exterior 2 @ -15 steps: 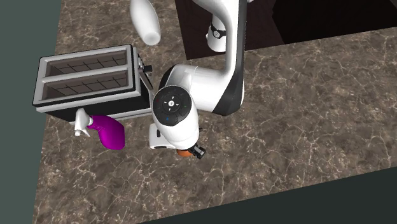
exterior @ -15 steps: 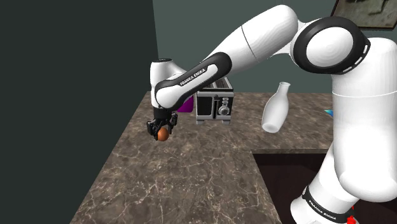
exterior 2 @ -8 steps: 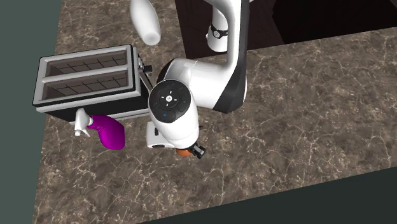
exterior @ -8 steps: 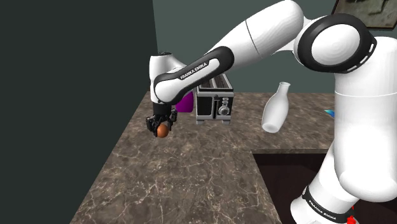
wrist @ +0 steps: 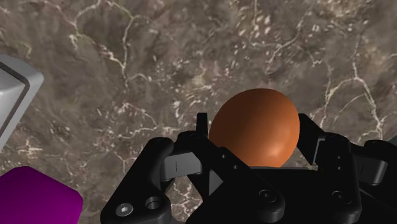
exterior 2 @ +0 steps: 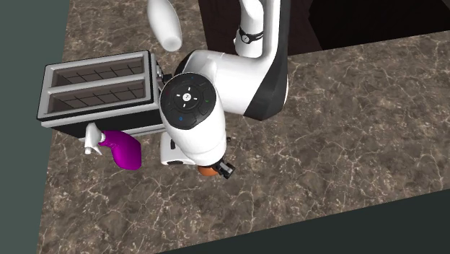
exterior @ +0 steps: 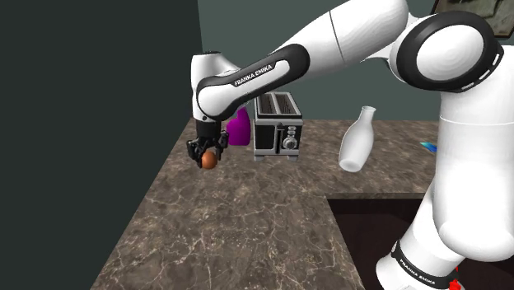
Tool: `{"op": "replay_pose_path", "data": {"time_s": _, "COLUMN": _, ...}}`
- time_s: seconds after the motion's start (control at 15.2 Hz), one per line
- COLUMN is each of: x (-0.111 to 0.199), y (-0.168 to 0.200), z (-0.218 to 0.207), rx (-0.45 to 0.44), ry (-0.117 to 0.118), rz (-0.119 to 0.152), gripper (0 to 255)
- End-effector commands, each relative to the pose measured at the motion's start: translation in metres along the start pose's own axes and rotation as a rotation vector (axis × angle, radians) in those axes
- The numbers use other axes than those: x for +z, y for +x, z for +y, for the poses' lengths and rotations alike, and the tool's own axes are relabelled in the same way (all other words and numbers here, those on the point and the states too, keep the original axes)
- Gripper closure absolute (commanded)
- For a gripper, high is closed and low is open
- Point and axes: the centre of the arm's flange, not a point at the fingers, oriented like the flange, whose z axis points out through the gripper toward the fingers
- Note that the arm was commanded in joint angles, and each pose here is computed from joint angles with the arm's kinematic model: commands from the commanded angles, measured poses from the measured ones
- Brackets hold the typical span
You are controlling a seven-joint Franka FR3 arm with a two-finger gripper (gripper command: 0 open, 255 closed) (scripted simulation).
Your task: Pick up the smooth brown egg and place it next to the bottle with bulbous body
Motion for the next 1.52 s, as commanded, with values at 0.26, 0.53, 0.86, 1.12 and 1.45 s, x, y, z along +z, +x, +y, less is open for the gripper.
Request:
{"op": "replay_pose_path", "data": {"time_s": 0.26, "x": -0.032, "y": 0.002, "z": -0.001, "rx": 0.000, "ry": 0.000, "rz": 0.000, "gripper": 255}}
{"op": "replay_pose_path", "data": {"time_s": 0.53, "x": -0.053, "y": 0.003, "z": -0.003, "rx": 0.000, "ry": 0.000, "rz": 0.000, "gripper": 255}}
{"op": "replay_pose_path", "data": {"time_s": 0.86, "x": -0.080, "y": 0.004, "z": -0.005, "rx": 0.000, "ry": 0.000, "rz": 0.000, "gripper": 255}}
{"op": "replay_pose_path", "data": {"time_s": 1.12, "x": -0.101, "y": 0.005, "z": -0.006, "rx": 0.000, "ry": 0.000, "rz": 0.000, "gripper": 255}}
{"op": "replay_pose_path", "data": {"time_s": 1.45, "x": -0.127, "y": 0.007, "z": -0.008, "rx": 0.000, "ry": 0.000, "rz": 0.000, "gripper": 255}}
